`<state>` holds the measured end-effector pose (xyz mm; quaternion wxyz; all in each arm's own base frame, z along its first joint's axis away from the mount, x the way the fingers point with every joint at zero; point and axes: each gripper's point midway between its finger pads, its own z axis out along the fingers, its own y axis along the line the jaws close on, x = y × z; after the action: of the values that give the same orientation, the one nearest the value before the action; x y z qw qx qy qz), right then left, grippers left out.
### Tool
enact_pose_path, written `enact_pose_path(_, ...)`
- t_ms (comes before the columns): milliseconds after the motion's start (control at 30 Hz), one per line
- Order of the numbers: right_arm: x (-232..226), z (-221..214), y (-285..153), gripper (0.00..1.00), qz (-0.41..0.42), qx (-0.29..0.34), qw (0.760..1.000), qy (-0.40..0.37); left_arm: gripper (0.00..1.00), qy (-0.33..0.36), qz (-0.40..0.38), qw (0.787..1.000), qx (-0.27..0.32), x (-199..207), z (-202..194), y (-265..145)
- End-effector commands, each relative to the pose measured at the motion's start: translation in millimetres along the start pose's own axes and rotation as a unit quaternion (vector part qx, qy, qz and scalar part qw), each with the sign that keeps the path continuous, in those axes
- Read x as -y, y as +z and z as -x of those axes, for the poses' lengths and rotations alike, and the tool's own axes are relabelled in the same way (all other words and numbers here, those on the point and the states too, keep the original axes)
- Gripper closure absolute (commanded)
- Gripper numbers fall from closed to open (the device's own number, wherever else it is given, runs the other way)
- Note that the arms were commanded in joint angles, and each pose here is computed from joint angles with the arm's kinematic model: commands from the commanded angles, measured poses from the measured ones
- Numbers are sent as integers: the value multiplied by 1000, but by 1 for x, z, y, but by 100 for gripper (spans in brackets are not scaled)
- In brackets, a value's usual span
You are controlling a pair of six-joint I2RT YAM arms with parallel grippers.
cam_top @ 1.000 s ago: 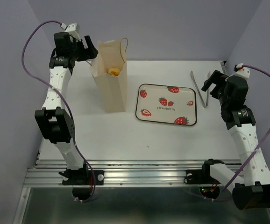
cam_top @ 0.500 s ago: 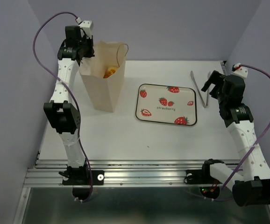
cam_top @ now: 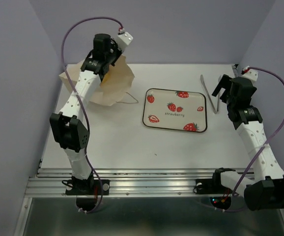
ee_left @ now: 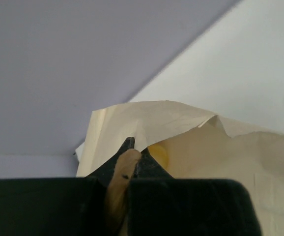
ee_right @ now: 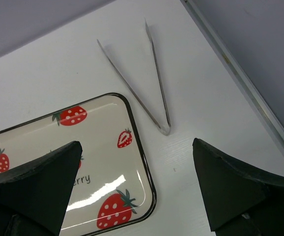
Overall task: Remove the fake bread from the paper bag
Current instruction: Adjust the paper bag at the center of the board, then pick up the clamp at the center of the board.
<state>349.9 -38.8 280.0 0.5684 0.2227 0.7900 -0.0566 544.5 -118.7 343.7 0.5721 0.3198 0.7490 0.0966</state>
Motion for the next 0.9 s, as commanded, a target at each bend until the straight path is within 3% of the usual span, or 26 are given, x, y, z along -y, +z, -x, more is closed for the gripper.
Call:
enact_pose_path(0, 8, -7, 14, 0, -28, -2, 1000, -13, 100, 81, -50, 995, 14, 61, -12, -1)
enact_pose_path(33, 9, -12, 17, 0, -32, -9, 999, -17, 100, 78, -79, 994, 2, 90, -36, -1)
enact_pose_path(167, 8, -18, 22, 0, -35, -24, 999, -19, 100, 45, -113, 992, -19, 136, -72, -9)
enact_pose_path(300, 0, -29, 30, 0, -22, -44, 999, -19, 100, 8, -87, 996, 5, 131, -64, -30)
enact_pose_path(567, 4, -54, 55, 0, -52, -82, 995, -35, 100, 3, -62, 995, 76, 115, -38, -66)
enact_pose_path(867, 25, -71, 98, 0, -91, -125, 986, -66, 100, 9, -62, 994, 89, 115, -36, -74)
